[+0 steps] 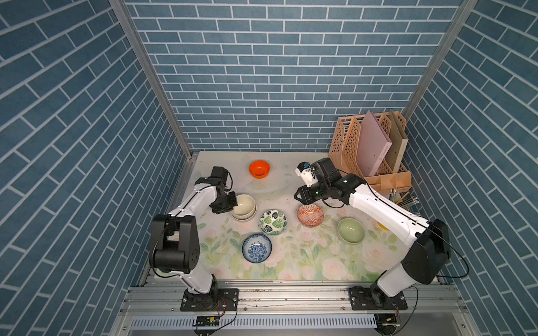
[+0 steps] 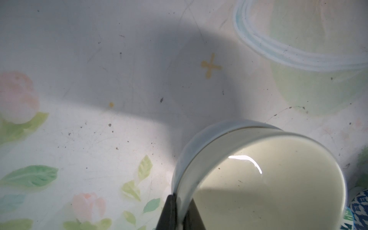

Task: Stack the bowls
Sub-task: Place the bowl on the bowl.

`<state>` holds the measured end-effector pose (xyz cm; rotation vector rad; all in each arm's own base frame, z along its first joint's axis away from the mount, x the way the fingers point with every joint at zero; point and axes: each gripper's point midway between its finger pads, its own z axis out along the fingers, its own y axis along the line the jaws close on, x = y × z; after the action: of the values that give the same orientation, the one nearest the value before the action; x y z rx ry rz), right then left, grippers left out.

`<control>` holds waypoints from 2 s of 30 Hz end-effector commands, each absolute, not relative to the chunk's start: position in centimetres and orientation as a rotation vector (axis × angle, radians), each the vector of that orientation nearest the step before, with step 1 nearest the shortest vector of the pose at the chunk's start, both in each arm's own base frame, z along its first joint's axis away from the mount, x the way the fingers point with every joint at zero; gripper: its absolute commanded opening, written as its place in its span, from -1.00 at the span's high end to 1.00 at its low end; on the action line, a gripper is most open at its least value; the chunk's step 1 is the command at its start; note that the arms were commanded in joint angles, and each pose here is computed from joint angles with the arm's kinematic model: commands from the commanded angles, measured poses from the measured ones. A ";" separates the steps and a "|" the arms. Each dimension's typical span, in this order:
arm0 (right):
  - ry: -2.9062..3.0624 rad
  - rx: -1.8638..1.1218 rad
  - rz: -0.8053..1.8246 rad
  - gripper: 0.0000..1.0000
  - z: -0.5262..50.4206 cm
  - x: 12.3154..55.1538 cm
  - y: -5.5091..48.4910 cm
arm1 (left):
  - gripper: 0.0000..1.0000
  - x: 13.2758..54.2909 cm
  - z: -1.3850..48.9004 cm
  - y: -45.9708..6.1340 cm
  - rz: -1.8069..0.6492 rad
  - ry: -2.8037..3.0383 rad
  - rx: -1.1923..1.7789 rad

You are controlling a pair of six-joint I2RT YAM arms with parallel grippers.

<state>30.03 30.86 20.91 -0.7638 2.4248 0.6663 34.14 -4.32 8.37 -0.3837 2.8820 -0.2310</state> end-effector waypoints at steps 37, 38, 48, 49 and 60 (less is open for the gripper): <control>2.434 -0.790 0.656 0.21 20.2 30.2 30.9 | 0.33 35.3 9.6 -4.0 -0.223 2.841 -0.378; 2.435 -0.790 0.656 0.21 20.2 30.2 30.9 | 0.32 35.4 9.9 -3.9 -0.212 2.838 -0.378; 2.434 -0.793 0.662 0.21 20.3 30.1 31.0 | 0.57 35.4 10.2 -3.7 -0.194 2.833 -0.376; 2.433 -0.794 0.663 0.21 20.3 30.1 31.0 | 0.58 35.3 10.1 -3.7 -0.195 2.835 -0.377; 2.432 -0.795 0.662 0.21 20.2 30.1 31.0 | 0.65 34.1 10.1 -3.8 -0.209 2.837 -0.381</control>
<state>30.08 30.92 20.57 -0.7671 2.4325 0.6638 35.25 -4.14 9.58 -0.3745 2.8371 -0.2239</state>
